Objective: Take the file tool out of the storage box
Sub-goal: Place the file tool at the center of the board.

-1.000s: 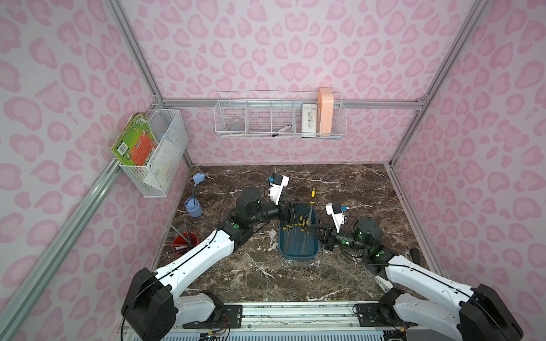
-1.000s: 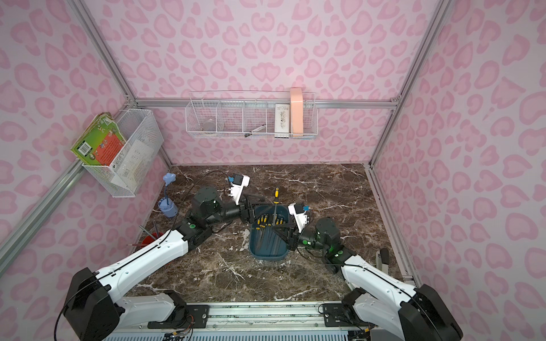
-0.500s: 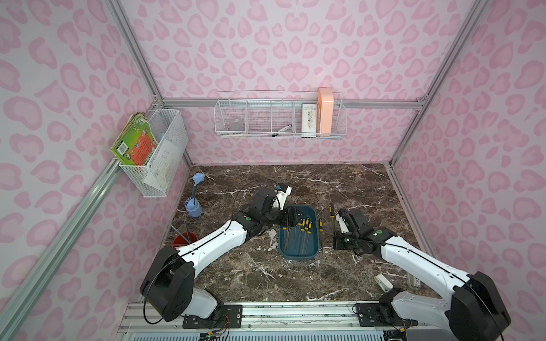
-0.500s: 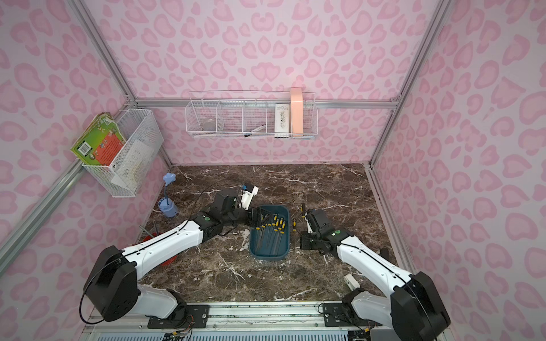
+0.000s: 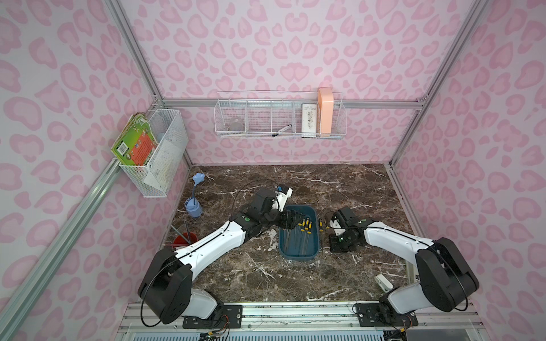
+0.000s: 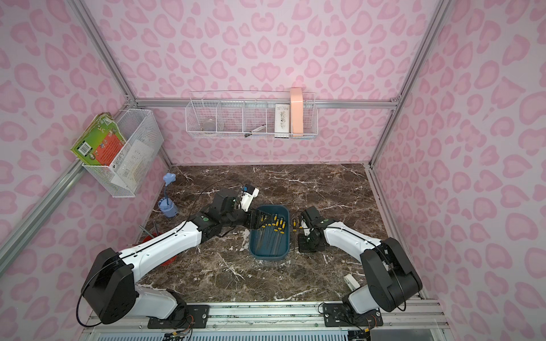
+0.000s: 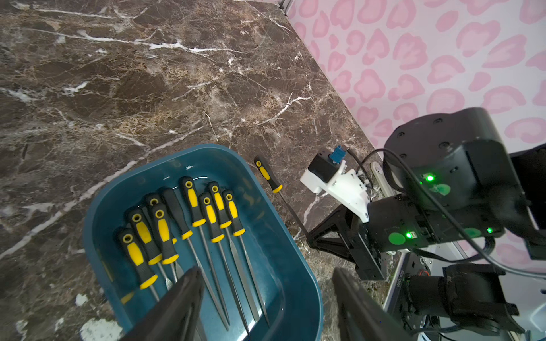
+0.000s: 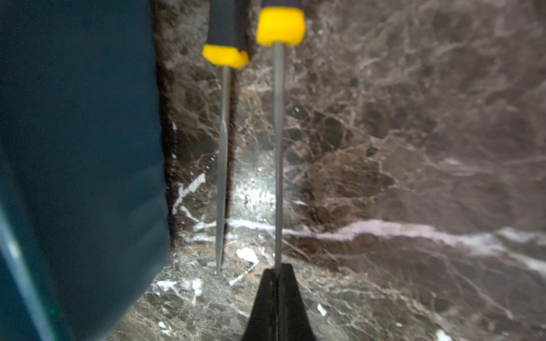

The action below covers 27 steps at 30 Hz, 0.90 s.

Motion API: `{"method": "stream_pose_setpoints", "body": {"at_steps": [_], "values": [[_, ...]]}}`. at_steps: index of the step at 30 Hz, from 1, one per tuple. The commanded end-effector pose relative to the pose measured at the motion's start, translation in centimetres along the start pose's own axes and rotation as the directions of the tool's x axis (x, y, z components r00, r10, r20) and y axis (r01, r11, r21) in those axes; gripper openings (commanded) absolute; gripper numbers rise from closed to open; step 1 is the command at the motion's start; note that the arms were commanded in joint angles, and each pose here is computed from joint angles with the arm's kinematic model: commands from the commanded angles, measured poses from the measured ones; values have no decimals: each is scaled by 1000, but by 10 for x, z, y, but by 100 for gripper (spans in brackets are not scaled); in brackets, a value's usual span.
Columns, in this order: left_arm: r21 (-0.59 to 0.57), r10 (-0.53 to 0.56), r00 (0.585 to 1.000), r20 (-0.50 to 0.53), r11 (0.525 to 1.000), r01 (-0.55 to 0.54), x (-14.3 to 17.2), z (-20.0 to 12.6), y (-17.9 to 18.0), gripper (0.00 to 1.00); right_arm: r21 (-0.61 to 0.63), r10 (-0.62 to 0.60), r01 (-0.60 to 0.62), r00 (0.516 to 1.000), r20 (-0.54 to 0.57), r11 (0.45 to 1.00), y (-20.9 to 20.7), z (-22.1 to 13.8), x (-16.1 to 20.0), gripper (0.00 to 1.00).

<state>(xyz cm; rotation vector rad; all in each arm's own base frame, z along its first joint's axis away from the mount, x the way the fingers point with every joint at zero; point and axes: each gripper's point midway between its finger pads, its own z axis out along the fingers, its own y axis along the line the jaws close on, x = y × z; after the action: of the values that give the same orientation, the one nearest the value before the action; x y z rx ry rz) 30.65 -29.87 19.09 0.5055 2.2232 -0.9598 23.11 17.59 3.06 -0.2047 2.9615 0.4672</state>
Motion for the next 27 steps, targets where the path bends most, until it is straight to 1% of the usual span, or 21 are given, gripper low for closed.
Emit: {"method": "stream_pose_setpoints", "body": {"at_steps": [1, 3, 6, 9, 12, 13, 14, 18, 21, 23, 27], "values": [[17, 23, 1000, -18, 1000, -23, 4, 0, -2, 73, -40, 13, -15, 999, -43, 999, 6, 3, 6, 0], [46, 26, 999, -20, 999, -25, 5, 1, -6, 73, -64, 48, -51, 998, -44, 997, 5, 4, 6, 0], [59, 26, 999, -21, 998, -25, 6, 2, -8, 73, -66, 70, -72, 997, -26, 995, 5, 4, 4, 0], [68, 26, 999, -25, 997, -24, 7, 3, -9, 74, -76, 87, -90, 995, -39, 993, 5, 6, 7, 0], [114, 28, 999, -33, 993, -24, 11, 4, -15, 74, -75, 114, -118, 992, -52, 990, 6, 10, 11, 0], [127, 33, 999, -14, 991, -31, 6, 4, -18, 74, -73, 121, -125, 991, -58, 989, 5, 12, 13, 0], [133, 30, 999, -17, 991, -28, 7, 4, -19, 74, -73, 124, -129, 990, -65, 989, 5, 13, 16, 0], [119, 26, 999, -21, 993, -23, 7, 4, -17, 74, -70, 150, -153, 988, -45, 986, -2, 16, 18, 0], [125, 23, 999, -26, 992, -20, 8, 5, -17, 74, -82, 146, -150, 988, -56, 985, 2, 19, 18, 0], [129, 20, 999, -33, 992, -16, 9, 6, -18, 74, -65, 143, -148, 988, -65, 987, 0, 21, 18, 0], [131, 16, 999, -42, 991, -11, 11, 8, -17, 74, -60, 156, -158, 987, -49, 986, -4, 20, 15, 0]]}}
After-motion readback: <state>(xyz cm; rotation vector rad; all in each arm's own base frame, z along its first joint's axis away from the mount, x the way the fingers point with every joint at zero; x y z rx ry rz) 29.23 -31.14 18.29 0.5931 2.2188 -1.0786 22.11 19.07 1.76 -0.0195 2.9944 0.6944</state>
